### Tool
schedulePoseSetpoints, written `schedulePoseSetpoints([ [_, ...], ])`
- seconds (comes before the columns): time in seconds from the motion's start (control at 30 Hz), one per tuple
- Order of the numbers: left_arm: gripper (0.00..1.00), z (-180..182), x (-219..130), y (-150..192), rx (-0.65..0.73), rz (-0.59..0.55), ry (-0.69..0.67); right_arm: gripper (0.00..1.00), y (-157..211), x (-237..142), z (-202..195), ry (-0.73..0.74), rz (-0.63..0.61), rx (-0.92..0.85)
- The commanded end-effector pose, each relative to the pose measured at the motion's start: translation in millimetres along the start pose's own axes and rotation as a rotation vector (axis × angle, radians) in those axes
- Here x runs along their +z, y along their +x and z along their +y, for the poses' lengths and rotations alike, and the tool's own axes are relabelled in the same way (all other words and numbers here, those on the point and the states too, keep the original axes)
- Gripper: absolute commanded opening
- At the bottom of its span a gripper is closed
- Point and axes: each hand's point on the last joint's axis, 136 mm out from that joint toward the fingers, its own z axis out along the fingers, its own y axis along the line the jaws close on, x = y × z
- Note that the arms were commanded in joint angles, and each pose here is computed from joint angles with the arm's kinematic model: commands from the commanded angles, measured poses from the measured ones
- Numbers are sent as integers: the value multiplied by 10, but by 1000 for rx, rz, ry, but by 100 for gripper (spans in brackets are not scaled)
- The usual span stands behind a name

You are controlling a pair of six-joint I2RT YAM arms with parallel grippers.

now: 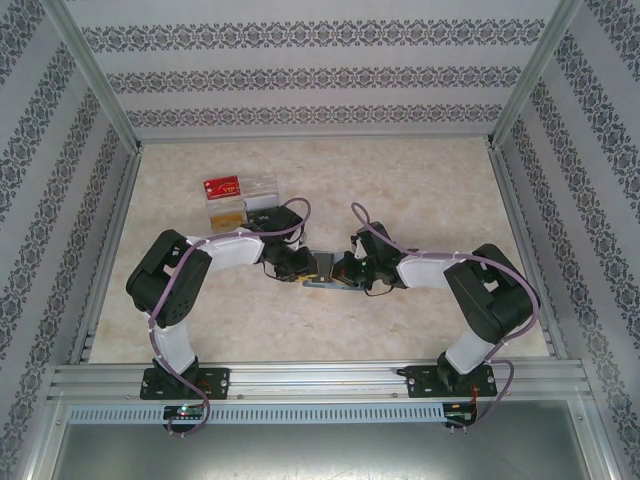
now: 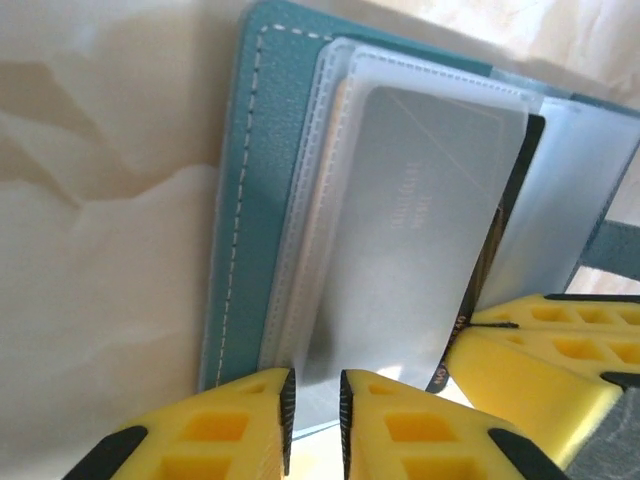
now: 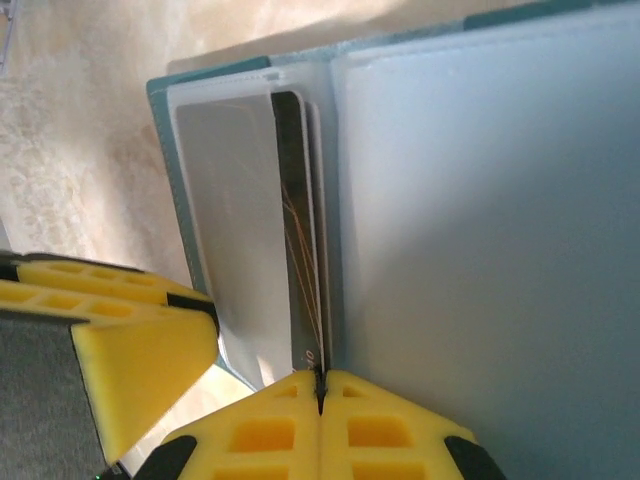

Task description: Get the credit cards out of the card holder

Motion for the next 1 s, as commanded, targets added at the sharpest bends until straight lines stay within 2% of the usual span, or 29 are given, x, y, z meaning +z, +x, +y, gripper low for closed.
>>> schedulePoseSetpoints([
  [0.0,24,-9,-126,-12,43,-22,-46,0,28,-109,-115,20,-3,-21],
  [0.43,14,-351,-48,-78,54,-11,114,0,-5,-123,-167,24,-3,-18],
  [0.67,11,-257,118,-112,33,3,80,0,15,-89,-244,40,3,11],
  [0.97,11,134,279,-43,-34,36,-51,0,62,-186,-440,74,-21,79],
])
